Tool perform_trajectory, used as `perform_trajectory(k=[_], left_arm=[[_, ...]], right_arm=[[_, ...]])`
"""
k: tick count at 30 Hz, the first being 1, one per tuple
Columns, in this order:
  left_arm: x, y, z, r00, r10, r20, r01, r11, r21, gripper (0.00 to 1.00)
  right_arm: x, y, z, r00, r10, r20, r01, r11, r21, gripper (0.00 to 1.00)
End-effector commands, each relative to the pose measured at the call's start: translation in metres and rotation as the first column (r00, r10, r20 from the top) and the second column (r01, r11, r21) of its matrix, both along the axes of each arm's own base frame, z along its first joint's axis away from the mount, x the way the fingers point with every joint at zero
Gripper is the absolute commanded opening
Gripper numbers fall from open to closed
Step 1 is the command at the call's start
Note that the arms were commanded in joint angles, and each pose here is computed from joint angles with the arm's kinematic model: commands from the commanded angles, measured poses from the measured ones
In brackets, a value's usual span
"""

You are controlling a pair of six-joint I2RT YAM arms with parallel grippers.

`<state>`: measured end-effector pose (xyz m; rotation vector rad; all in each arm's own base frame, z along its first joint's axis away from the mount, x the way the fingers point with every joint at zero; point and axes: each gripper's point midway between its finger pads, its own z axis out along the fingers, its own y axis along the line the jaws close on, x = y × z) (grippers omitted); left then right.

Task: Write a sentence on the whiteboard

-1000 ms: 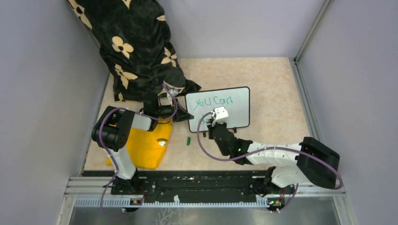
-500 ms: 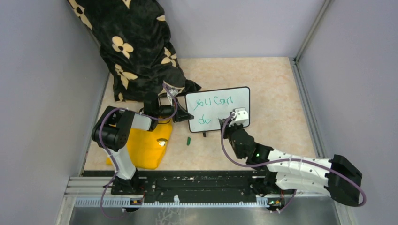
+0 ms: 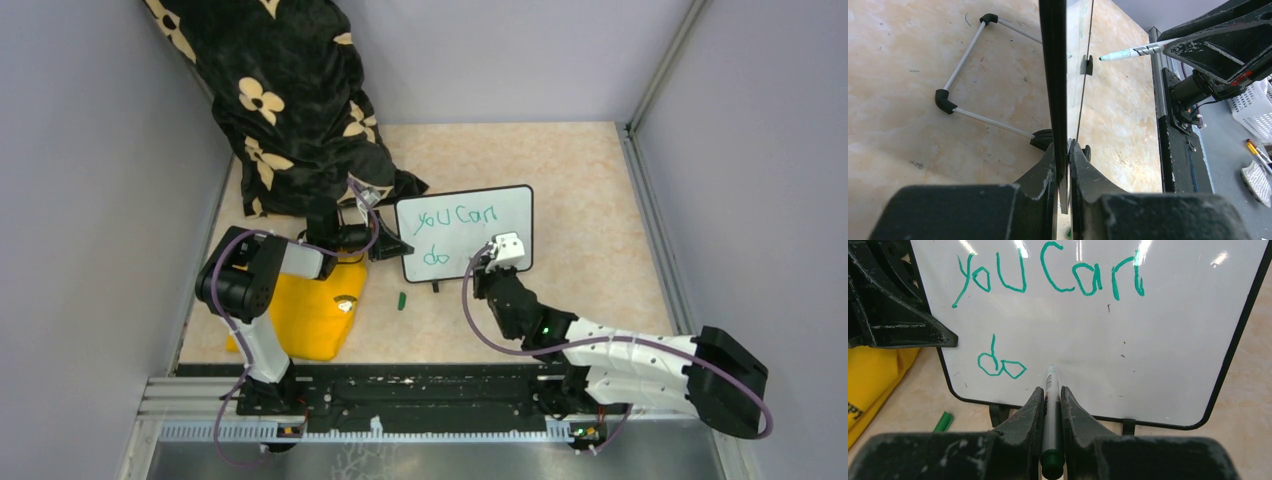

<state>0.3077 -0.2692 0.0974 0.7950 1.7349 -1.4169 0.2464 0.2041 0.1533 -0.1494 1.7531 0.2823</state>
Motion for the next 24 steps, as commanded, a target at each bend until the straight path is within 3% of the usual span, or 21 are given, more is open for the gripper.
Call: perform_trajectory(k=[1,24], left_arm=[[0.003,-0.002,-0.022,0.999,0.033,0.001,-0.033,0.997,0.065,0.00],[0.003,-0.002,-0.024,0.999,0.032,0.000,-0.032,0.997,0.070,0.00]], right_arm=[[0.010,0.005,0.021,0.998,-0.025,0.051,0.022,0.998,0.058,0.00],[0.028,0.009,0.027,0.996,-0.058,0.064,0.053,0.995,0.081,0.00]])
